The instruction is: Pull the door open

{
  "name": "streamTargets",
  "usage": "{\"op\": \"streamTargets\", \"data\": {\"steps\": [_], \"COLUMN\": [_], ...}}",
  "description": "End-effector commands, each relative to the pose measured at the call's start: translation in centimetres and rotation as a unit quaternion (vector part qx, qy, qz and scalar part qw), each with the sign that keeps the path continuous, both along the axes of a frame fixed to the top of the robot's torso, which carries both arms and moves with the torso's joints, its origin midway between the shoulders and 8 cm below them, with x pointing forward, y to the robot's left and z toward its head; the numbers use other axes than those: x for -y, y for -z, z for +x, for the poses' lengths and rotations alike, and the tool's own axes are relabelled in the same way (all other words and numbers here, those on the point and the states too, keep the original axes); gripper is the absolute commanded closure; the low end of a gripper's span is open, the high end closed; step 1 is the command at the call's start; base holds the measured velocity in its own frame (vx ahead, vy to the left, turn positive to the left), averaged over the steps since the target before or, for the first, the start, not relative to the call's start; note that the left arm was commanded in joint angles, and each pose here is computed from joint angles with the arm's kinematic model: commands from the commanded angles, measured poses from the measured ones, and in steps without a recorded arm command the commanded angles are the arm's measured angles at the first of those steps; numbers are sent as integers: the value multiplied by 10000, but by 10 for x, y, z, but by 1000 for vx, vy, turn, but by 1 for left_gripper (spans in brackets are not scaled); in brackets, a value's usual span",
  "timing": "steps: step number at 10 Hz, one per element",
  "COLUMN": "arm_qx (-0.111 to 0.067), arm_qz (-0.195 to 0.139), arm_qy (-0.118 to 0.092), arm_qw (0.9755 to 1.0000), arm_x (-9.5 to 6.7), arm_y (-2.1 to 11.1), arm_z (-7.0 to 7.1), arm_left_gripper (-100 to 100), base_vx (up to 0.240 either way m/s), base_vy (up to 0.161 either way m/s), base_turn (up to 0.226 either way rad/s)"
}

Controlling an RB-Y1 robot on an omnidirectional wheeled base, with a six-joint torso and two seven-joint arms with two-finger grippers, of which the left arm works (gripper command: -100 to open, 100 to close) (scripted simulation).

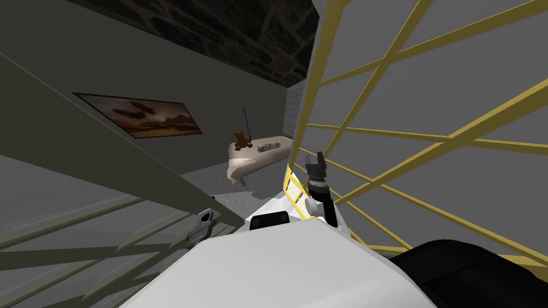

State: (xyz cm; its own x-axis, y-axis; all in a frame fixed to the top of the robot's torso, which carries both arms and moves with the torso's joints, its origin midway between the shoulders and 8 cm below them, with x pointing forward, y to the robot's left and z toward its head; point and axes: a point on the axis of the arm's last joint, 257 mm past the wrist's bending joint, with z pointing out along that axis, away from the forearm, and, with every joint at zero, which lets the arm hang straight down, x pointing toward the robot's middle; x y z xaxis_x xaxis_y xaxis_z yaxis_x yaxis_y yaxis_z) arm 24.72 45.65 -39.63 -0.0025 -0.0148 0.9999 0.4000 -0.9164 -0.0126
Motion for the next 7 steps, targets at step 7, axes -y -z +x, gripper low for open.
{"op": "streamTargets", "data": {"steps": [7], "arm_qx": [-18], "arm_qz": [-68], "arm_qy": [634], "arm_qw": [9980], "arm_x": [30], "arm_y": [2], "arm_z": [-9], "arm_left_gripper": [100], "base_vx": [-202], "base_vy": [-3], "base_turn": [-70]}}
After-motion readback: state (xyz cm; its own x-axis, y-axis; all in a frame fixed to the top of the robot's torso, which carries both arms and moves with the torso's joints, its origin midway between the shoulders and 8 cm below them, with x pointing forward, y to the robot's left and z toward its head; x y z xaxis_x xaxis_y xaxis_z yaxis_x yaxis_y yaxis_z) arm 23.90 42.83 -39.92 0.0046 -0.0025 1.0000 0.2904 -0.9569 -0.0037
